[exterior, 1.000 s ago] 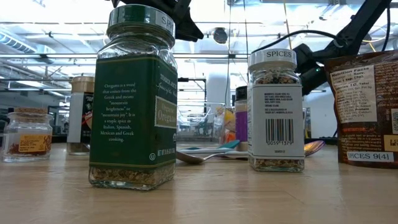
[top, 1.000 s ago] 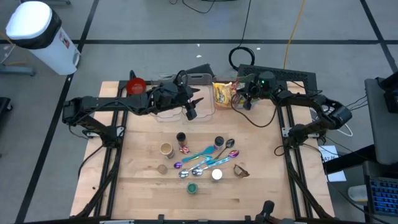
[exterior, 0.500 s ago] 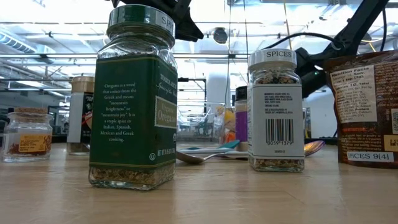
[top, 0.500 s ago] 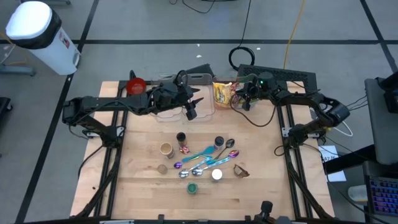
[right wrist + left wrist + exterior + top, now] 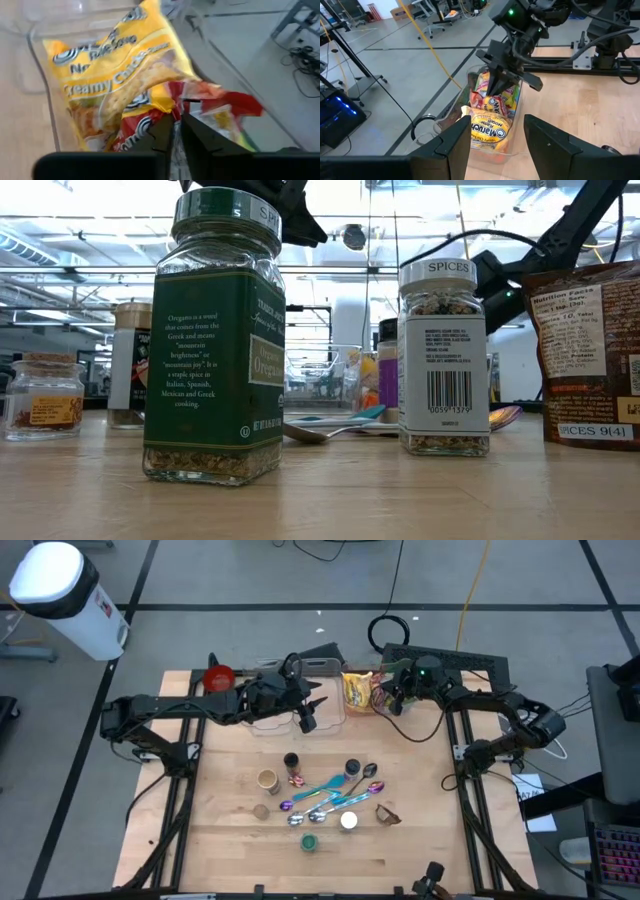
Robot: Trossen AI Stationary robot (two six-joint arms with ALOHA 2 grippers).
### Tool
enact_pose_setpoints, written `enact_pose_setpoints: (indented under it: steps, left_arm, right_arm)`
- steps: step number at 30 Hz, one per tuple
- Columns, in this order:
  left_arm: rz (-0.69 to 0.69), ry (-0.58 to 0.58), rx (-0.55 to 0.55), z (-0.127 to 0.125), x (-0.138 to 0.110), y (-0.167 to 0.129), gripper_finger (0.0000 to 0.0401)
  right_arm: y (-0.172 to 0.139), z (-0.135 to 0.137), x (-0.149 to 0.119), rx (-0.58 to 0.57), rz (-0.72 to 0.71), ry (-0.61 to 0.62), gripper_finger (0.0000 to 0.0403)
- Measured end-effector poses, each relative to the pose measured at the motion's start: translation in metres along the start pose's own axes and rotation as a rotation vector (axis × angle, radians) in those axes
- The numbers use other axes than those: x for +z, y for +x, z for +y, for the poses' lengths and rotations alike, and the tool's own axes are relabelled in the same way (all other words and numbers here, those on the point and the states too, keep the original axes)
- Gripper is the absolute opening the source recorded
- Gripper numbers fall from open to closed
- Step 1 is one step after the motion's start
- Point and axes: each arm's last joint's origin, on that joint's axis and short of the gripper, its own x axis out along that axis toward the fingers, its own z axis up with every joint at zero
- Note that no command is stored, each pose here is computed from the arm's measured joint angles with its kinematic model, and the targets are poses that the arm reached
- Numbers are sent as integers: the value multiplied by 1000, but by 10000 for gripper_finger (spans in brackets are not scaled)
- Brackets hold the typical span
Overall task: Pick & Place Food Item
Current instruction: Put the red noodle pack into the right transparent bin, then put the orange seasoning bottle into the left transparent bin
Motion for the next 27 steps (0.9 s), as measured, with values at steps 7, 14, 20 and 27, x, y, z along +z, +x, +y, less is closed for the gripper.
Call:
enact_pose_setpoints:
  steps: [7,14,20,27]
  left_arm:
    - [0,0,-1,0,0,0,191]
    - [0,-5,0,0,0,0,191]
    - [11,-7,-3,0,-1,0,191]
    - [13,-23,-3,0,-1,0,191]
  right_arm:
    - [-18,2,18,-23,-77,65,140]
    - [-48,13,49,-15,-239,118,222]
    - [-81,33,65,53,-294,198,244]
    - [-97,59,61,175,-241,318,233]
